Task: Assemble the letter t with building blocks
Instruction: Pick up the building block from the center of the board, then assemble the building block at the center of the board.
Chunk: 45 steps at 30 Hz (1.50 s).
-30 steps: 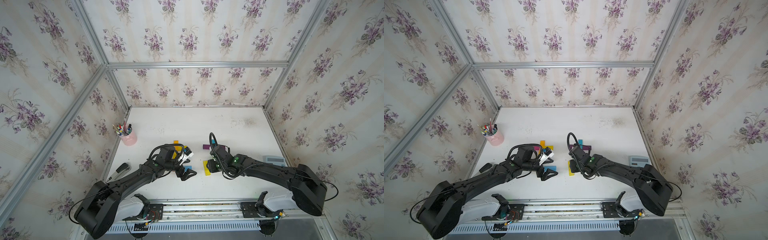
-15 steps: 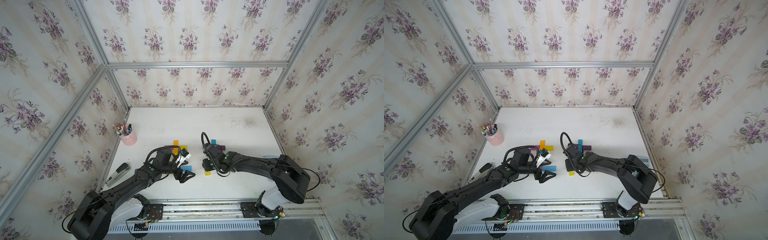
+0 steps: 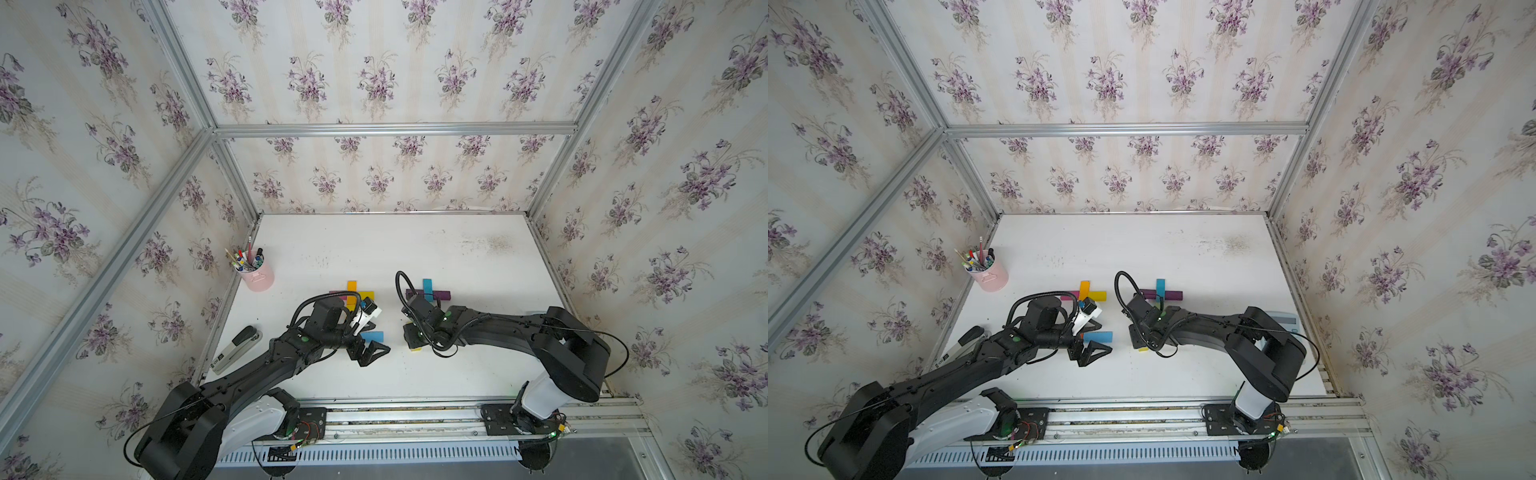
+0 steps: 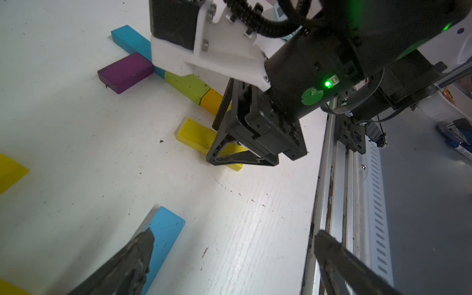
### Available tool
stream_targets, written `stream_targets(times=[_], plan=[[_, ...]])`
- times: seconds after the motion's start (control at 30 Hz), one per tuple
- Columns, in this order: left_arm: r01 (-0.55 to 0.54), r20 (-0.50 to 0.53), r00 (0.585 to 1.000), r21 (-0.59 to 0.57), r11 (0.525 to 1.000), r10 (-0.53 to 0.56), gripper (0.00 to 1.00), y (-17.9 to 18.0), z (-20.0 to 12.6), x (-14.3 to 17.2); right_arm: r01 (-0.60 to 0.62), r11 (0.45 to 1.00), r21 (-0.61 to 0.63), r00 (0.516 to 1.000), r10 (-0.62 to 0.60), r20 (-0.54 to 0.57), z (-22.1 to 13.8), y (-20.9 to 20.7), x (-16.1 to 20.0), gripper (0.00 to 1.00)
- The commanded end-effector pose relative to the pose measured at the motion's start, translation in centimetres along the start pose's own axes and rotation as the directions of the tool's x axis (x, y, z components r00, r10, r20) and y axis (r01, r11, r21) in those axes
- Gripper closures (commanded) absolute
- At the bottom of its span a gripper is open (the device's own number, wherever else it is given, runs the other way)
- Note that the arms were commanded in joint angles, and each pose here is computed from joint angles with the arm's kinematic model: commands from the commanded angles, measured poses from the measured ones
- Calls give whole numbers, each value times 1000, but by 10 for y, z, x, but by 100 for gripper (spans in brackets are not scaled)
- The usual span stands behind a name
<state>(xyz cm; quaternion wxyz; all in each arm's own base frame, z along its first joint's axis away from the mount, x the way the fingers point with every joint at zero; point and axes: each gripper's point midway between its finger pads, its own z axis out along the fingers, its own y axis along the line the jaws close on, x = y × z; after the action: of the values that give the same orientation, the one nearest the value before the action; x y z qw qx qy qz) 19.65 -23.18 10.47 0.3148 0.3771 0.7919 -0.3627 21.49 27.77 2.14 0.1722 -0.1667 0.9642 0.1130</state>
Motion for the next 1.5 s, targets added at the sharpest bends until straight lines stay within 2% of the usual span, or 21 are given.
stream_targets(times=[0.0,0.47,0.63,0.7,0.73,0.93,1.13,1.27,1.47], plan=[[-15,22,1000,-1,1000,16,0,0,-1,-5,0,1000,31,1000,0,0,3,-3,1,52],[-24,30,999,0,1000,24,0,-1,-2,-5,15,995,101,1000,-12,-28,14,-6,5,59],[-21,29,999,3,1000,21,0,-1,-1,-5,13,994,105,999,-9,-37,17,-7,8,73],[-26,30,999,2,1000,26,0,-2,-1,-5,12,995,97,999,-8,-34,17,-5,7,84],[-26,30,999,1,1000,26,0,-1,-1,-5,11,996,90,999,-8,-31,17,-4,6,85],[-31,38,999,-6,1000,31,0,-1,-3,-6,39,997,70,999,-39,2,7,4,-8,87],[-40,45,998,-2,999,40,0,-3,-4,-7,125,990,63,986,-132,103,-24,7,-33,86],[-56,54,997,4,998,55,0,-4,-4,-12,257,958,131,949,-275,153,-48,-7,-44,84],[-98,58,994,5,995,98,0,-2,-2,-26,305,935,179,916,-340,215,-88,-44,-63,83]])
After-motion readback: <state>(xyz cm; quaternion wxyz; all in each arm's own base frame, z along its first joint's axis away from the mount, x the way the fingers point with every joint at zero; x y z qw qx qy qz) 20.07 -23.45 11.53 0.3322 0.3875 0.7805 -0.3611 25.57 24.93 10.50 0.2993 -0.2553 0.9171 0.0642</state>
